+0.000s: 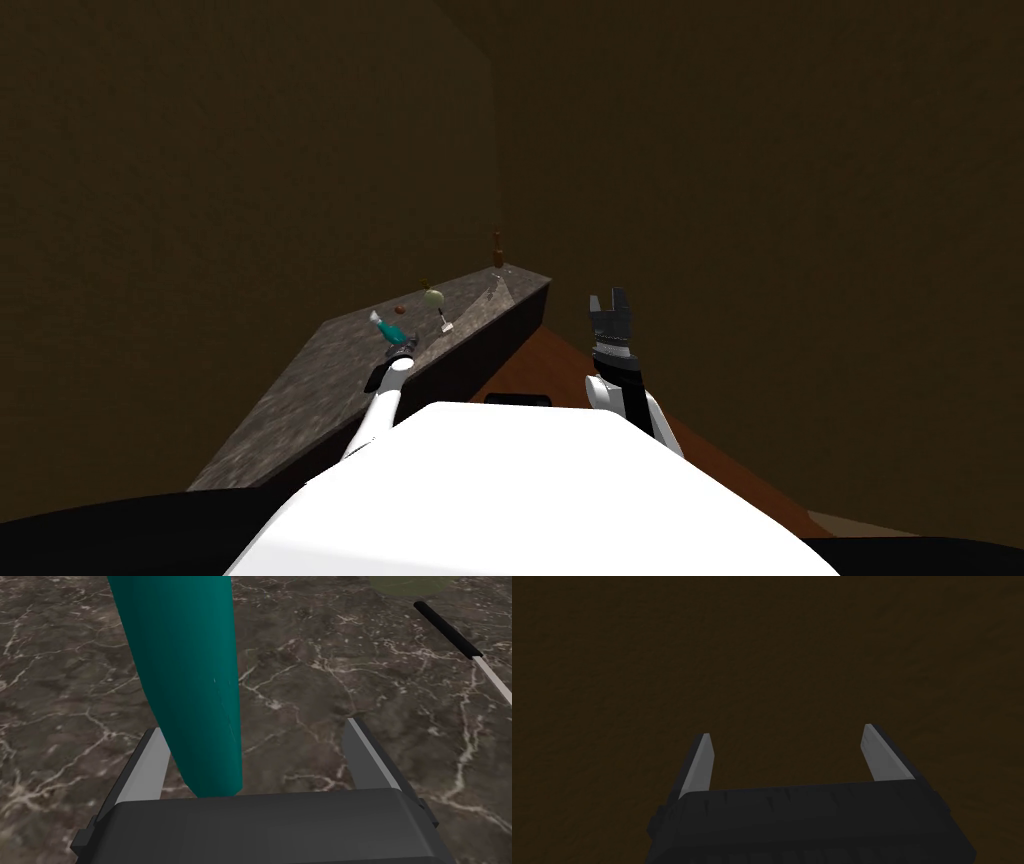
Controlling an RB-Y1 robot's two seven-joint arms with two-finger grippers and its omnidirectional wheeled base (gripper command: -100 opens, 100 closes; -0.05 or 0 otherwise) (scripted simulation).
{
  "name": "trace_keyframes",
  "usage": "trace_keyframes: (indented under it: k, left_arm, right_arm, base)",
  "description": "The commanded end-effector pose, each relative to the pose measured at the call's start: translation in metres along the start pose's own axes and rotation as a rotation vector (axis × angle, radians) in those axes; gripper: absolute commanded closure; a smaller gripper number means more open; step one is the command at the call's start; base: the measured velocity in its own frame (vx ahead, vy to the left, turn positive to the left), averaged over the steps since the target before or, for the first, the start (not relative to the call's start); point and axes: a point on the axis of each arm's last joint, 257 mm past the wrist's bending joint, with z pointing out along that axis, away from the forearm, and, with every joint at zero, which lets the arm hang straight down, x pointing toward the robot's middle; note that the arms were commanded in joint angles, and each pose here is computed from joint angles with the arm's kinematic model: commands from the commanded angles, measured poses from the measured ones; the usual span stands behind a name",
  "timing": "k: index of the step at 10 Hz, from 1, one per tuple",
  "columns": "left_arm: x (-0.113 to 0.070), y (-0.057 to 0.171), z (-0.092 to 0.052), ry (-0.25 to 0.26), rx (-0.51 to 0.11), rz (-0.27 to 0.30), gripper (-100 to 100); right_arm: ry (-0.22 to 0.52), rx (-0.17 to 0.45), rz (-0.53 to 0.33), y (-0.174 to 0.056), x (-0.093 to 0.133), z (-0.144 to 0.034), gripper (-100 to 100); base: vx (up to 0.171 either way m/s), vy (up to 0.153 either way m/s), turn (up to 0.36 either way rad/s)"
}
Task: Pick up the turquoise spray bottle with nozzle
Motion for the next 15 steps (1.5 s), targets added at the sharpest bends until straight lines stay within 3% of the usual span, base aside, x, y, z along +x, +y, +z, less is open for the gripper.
trace_keyframes:
  k: [1,3,5,7,8,10,12,13,14,15]
  left_arm:
    - [0.019,0.012,0.017,0.018,-0.025,0.061,-100]
    - [0.015,0.025,0.026,-0.002,-0.03,0.049,-100]
    - [0.029,0.053,0.037,0.013,-0.053,0.016,-100]
    - [0.032,0.056,0.038,0.017,-0.056,0.012,-100]
    - [0.045,0.06,0.051,0.015,-0.068,0.077,-100]
    - [0.044,0.079,0.057,0.0,-0.081,0.062,-100]
    - [0.066,0.103,0.064,0.03,-0.104,0.036,-100]
    - [0.066,0.103,0.064,0.03,-0.104,0.036,-100]
    - [0.078,0.102,0.074,0.026,-0.108,0.099,-100]
    - [0.081,0.112,0.077,0.026,-0.116,0.1,-100]
  right_arm:
    - [0.0,0.0,0.0,0.0,0.0,0.0,0]
    - [0.0,0.0,0.0,0.0,0.0,0.0,0]
    - [0.0,0.0,0.0,0.0,0.0,0.0,0]
    - [0.0,0.0,0.0,0.0,0.0,0.0,0]
    - [0.0,0.0,0.0,0.0,0.0,0.0,0]
    - [0.0,0.0,0.0,0.0,0.0,0.0,0]
    - [0.0,0.0,0.0,0.0,0.0,0.0,0]
    - [0.0,0.0,0.0,0.0,0.0,0.0,0]
    - [0.0,0.0,0.0,0.0,0.0,0.0,0]
    - [0.0,0.0,0.0,0.0,0.0,0.0,0]
  base:
    - [-0.05,-0.015,0.361]
    - [-0.07,-0.027,0.114]
    - [-0.009,-0.002,-0.02]
    - [0.009,0.003,0.001]
    - [-0.061,-0.023,0.292]
    - [-0.074,-0.027,0.154]
    - [-0.009,0.003,-0.03]
    - [0.011,0.006,0.003]
    - [-0.064,-0.018,0.364]
    - [-0.098,-0.023,0.23]
